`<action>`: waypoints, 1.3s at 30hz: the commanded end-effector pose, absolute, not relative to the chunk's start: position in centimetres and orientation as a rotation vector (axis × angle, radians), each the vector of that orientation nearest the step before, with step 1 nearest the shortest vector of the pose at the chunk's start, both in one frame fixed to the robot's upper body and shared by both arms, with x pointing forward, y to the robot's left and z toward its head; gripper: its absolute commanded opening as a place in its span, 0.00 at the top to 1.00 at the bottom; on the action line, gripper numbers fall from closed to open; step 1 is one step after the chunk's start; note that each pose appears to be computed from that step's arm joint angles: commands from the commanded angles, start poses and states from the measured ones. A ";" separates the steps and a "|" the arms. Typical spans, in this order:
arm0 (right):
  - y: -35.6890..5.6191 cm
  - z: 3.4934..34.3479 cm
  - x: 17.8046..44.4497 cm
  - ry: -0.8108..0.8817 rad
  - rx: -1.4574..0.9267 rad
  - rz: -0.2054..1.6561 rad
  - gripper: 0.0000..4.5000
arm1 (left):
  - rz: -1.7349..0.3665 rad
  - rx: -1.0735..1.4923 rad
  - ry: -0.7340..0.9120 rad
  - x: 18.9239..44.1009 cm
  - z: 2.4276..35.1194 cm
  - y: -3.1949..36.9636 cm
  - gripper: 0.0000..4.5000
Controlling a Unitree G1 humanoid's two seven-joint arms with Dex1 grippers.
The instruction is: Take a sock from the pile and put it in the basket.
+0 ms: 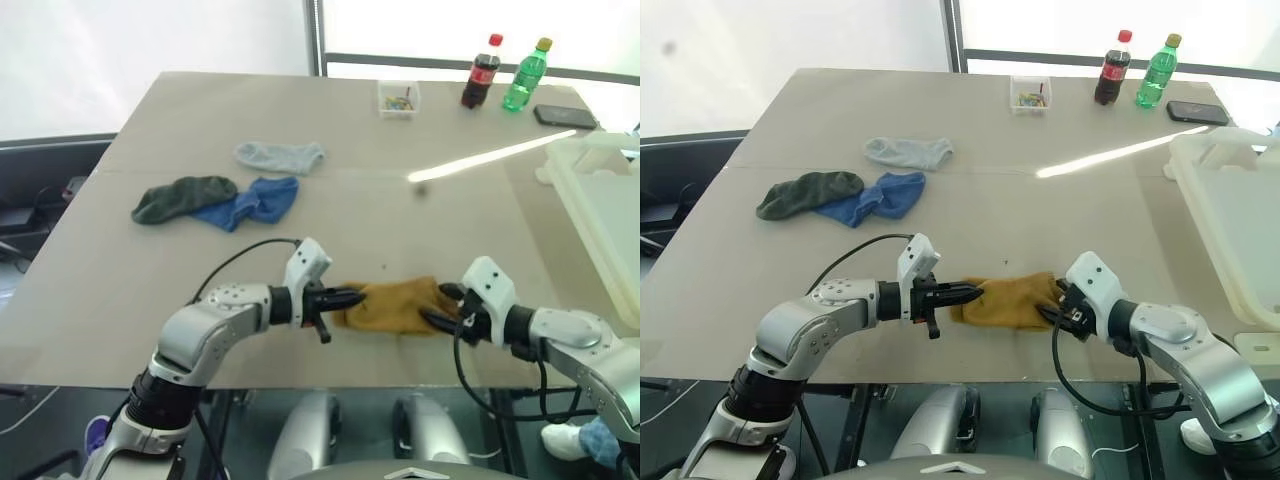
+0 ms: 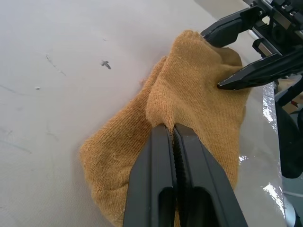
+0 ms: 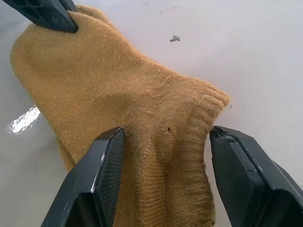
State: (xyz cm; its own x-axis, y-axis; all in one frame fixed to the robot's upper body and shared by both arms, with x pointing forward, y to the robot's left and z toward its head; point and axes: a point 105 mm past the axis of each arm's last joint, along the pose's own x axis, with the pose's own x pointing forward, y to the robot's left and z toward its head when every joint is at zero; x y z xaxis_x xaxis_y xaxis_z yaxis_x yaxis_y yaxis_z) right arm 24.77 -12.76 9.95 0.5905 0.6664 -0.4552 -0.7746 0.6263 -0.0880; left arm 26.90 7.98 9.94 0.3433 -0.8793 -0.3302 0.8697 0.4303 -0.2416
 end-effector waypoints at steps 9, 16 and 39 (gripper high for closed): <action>-12.8 12.0 24.7 0.335 -0.230 0.852 0.98 | -1.189 -0.004 0.362 26.7 11.9 8.1 1.00; -12.8 12.0 24.6 0.346 -0.201 0.858 0.98 | -1.192 0.010 0.339 26.8 12.4 8.3 1.00; -11.0 10.0 26.2 0.350 -0.307 0.876 0.99 | -1.100 -0.034 0.458 28.6 11.1 10.6 0.79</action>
